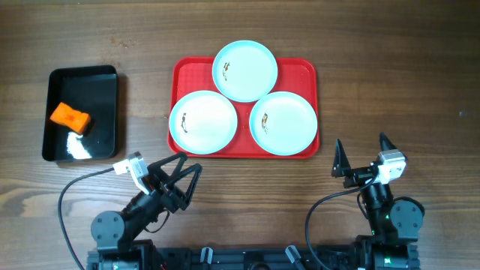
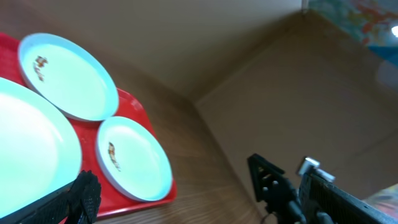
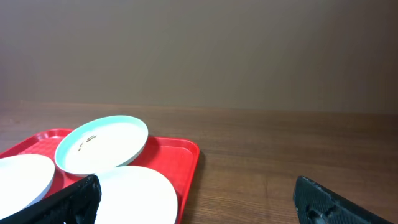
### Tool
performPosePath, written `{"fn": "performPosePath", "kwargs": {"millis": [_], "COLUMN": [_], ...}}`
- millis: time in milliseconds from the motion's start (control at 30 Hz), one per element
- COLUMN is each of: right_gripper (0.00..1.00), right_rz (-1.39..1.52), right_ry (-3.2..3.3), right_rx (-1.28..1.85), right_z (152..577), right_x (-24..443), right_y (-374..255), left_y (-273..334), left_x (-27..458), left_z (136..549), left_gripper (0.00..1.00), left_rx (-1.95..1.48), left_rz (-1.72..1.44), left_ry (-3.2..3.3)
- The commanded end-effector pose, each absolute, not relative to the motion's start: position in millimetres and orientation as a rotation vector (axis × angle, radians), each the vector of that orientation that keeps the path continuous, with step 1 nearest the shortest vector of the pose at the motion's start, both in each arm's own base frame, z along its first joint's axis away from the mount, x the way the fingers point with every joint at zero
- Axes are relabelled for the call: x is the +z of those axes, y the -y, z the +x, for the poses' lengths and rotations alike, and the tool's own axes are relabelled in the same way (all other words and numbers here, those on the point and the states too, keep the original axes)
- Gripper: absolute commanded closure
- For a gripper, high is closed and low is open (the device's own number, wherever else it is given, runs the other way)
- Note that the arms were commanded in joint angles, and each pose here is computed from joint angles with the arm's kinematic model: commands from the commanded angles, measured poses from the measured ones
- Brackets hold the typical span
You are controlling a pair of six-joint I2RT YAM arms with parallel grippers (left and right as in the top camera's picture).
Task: Clean dirty plates on tray and stack at the side
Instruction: 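Move the left gripper over the black tray toward the orange sponge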
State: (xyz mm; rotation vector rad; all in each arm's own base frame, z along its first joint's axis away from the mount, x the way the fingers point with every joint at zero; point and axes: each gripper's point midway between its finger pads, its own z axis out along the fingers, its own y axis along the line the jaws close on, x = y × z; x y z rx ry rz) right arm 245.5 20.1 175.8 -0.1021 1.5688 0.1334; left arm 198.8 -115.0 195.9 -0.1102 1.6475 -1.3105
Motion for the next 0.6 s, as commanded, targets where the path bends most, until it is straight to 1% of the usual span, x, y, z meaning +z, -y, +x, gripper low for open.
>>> {"fn": "performPosePath", "kwargs": {"millis": [0, 133, 233, 433, 567], "right_gripper": [0.00, 0.00, 0.00, 0.00, 0.00], "right_rz": [-0.099, -0.099, -0.099, -0.099, -0.099], "right_ry": [-1.563, -1.563, -1.563, -1.563, -1.563], "right_rx": [0.102, 0.102, 0.103, 0.102, 0.102], "right_z": [245.8, 245.8, 245.8, 245.8, 245.8], "right_x": [176.5, 176.5, 176.5, 176.5, 176.5], "right_y": [-16.2, -16.2, -16.2, -16.2, -16.2], "left_y": [121.4, 121.9, 121.5, 121.5, 120.9], "left_x": [218.4, 261.8, 278.4, 302.1, 302.8], "left_z": [188.7, 173.5, 168.7, 171.6, 185.7], "left_gripper": [0.00, 0.00, 0.00, 0.00, 0.01], "left_rx": [-1.403, -1.390, -1.375, -1.330, -1.286], "left_rz": [-0.070, 0.060, 0.079, 0.084, 0.051], "left_ry": [-1.578, -1.406, -1.382, -1.422, -1.532]}}
